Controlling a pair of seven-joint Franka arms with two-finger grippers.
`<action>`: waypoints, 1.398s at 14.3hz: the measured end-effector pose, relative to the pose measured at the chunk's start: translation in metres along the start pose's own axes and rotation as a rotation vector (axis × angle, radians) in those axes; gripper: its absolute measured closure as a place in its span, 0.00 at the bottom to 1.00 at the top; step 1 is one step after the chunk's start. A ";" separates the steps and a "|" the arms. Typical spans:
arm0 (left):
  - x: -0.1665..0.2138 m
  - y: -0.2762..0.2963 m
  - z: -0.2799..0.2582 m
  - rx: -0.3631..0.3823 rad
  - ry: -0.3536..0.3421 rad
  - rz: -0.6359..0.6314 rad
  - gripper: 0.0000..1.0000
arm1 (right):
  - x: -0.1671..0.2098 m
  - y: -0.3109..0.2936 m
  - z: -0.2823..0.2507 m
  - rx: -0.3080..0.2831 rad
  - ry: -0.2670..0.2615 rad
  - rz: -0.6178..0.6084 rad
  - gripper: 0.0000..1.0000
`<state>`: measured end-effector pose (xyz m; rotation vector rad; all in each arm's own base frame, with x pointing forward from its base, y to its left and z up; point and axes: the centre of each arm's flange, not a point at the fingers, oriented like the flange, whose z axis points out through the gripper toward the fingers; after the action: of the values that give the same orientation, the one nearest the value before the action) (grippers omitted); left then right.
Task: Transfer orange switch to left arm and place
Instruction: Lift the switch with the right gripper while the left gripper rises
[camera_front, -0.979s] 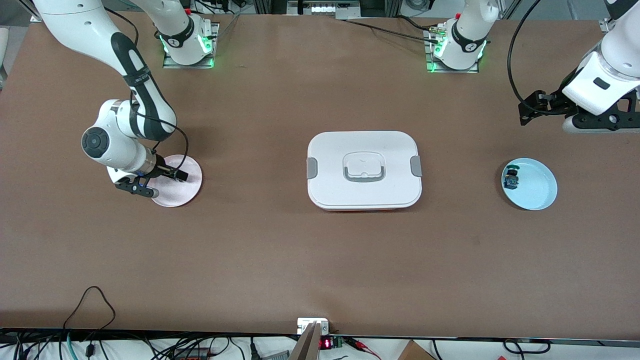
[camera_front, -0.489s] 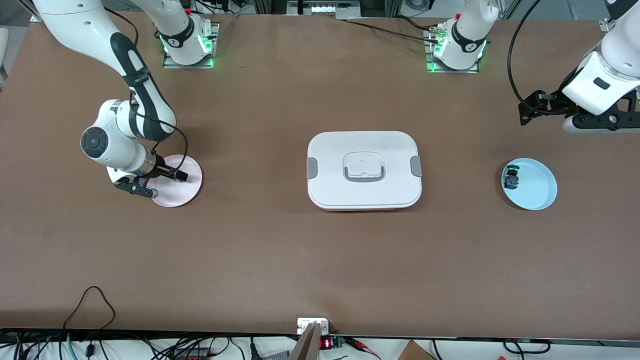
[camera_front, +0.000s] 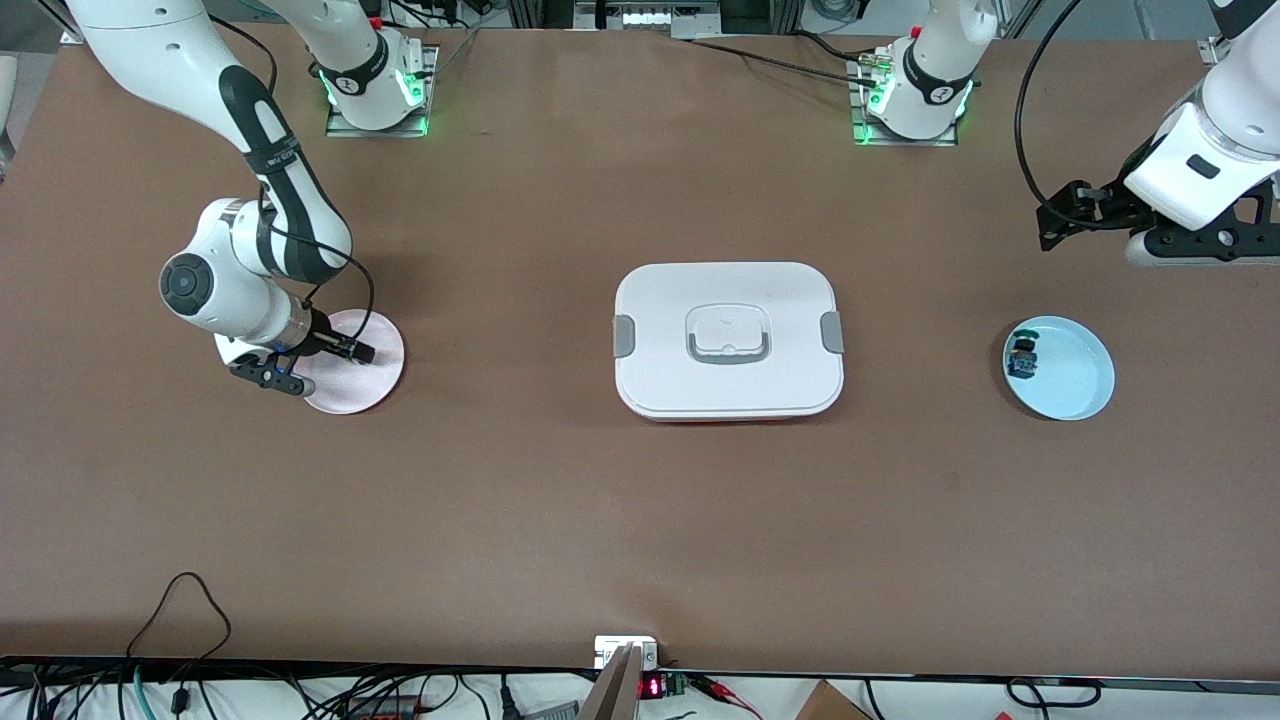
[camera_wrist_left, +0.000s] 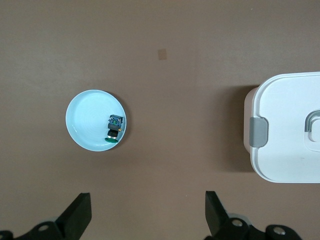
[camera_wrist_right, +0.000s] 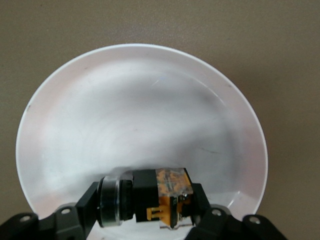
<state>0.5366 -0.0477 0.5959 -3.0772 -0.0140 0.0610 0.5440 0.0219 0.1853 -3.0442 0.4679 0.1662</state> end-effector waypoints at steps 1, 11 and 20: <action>0.000 0.000 0.000 0.000 0.000 0.000 0.00 | 0.000 -0.001 0.000 0.000 0.000 -0.020 0.28; 0.000 -0.001 0.000 0.000 -0.004 -0.002 0.00 | -0.001 -0.029 -0.020 0.006 -0.032 -0.205 0.28; 0.000 -0.001 0.000 0.000 -0.005 -0.002 0.00 | 0.029 -0.061 -0.126 0.046 -0.083 -0.393 0.28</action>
<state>0.5361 -0.0466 0.5957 -3.0766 -0.0172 0.0686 0.6023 0.0618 0.3089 -2.9929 -0.1324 0.2545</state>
